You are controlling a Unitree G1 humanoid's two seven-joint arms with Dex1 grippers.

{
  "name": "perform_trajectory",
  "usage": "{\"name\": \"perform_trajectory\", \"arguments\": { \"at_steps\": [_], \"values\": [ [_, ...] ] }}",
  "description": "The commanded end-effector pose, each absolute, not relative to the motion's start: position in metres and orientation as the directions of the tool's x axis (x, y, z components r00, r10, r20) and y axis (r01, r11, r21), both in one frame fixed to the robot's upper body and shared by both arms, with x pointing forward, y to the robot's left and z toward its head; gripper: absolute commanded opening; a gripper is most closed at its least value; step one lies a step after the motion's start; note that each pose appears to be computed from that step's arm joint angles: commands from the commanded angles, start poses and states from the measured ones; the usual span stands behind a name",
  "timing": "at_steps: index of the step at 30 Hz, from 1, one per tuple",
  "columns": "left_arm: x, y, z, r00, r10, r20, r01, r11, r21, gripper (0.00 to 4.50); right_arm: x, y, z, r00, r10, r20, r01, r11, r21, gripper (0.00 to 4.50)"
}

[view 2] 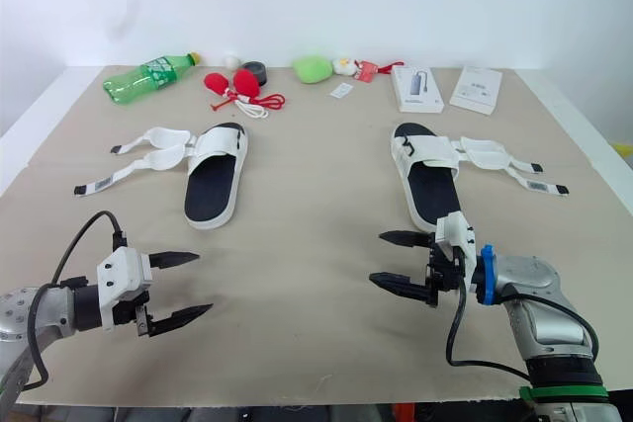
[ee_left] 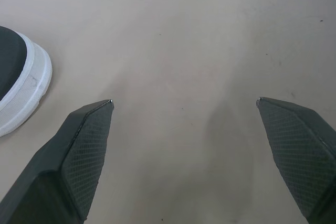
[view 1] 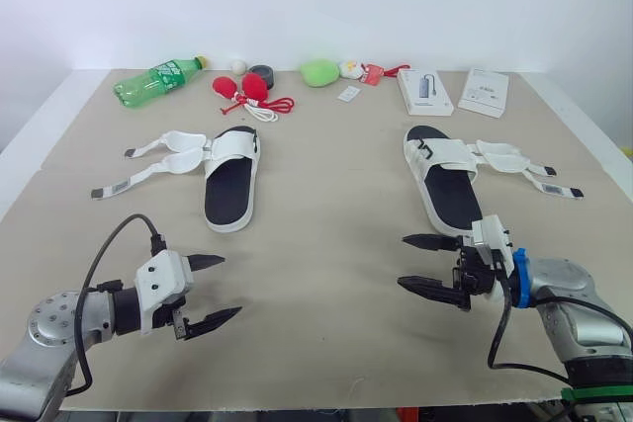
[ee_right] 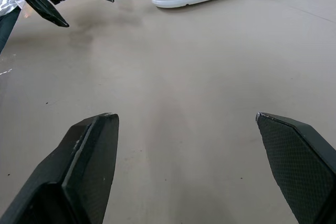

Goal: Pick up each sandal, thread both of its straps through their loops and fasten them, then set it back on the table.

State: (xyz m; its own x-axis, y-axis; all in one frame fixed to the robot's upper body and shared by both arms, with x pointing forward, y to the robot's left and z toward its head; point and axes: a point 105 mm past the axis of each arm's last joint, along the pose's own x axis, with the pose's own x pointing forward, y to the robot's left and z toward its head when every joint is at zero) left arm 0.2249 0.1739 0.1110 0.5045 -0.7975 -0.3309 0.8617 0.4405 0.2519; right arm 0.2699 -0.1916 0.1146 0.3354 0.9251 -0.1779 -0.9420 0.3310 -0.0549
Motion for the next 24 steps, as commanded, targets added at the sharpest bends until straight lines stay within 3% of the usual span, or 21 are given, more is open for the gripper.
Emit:
{"name": "perform_trajectory", "arguments": {
  "at_steps": [1, 17, 20, 24],
  "values": [
    [0.223, 0.166, 0.124, 0.474, -0.826, -0.305, 0.874, 0.398, 0.28, 4.48, 0.271, -0.197, 0.125, 0.35, 0.922, -0.167, -0.936, 0.341, -0.081, 4.5],
    [0.223, 0.157, 0.125, 0.426, -0.856, -0.294, 0.897, 0.358, 0.258, 4.48, 0.275, -0.194, 0.128, 0.41, 0.903, -0.127, -0.912, 0.403, -0.076, 4.5],
    [0.225, 0.155, 0.126, 0.43, -0.857, -0.285, 0.895, 0.362, 0.261, 4.48, 0.28, -0.194, 0.134, 0.457, 0.885, -0.086, -0.889, 0.454, -0.059, 4.5],
    [0.233, 0.133, 0.141, 0.402, -0.89, -0.214, 0.899, 0.34, 0.275, 4.48, 0.298, -0.201, 0.16, 0.607, 0.793, 0.043, -0.794, 0.607, 0.009, 4.5]
  ]
}}
